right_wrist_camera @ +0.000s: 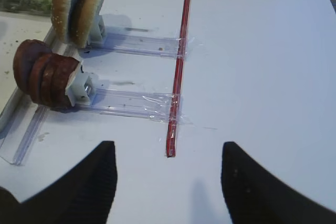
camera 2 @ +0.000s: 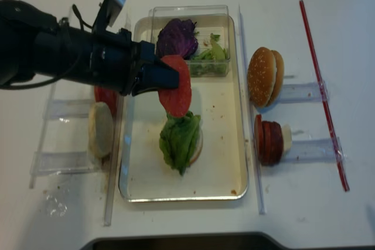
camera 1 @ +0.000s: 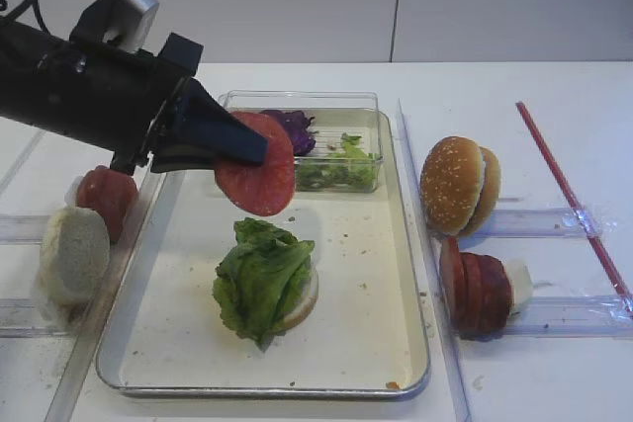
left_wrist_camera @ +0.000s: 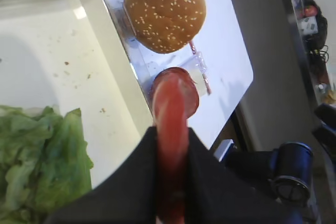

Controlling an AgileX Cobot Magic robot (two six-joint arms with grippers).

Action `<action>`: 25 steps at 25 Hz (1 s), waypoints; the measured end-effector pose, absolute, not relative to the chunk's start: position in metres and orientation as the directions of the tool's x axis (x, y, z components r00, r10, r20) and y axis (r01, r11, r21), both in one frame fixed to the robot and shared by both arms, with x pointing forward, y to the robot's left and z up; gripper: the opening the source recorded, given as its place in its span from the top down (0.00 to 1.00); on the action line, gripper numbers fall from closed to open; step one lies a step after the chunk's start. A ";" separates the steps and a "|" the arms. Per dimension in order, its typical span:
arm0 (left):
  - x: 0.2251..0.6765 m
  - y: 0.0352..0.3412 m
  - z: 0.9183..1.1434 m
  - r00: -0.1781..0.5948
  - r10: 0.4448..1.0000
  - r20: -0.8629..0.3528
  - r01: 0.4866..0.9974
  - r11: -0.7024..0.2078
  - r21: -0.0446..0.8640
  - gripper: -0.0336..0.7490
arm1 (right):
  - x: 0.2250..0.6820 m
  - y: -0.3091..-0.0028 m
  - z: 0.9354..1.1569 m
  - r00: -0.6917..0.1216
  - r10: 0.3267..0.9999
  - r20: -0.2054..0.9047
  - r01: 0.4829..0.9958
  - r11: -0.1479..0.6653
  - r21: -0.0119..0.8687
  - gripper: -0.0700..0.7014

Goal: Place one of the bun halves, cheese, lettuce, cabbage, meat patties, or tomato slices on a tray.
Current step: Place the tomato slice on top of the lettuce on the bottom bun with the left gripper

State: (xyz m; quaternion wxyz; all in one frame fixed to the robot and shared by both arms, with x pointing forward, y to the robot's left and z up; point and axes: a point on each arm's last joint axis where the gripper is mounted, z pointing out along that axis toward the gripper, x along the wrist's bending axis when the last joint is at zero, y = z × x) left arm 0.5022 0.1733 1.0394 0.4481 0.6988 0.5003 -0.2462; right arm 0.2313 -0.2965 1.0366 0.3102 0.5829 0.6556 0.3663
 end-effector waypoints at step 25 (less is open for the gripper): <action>0.488 0.181 1.001 0.247 0.403 -0.881 0.964 -0.013 0.264 0.89 | 0.231 -0.296 1.037 -0.128 0.992 0.020 0.537 0.052 0.842 0.32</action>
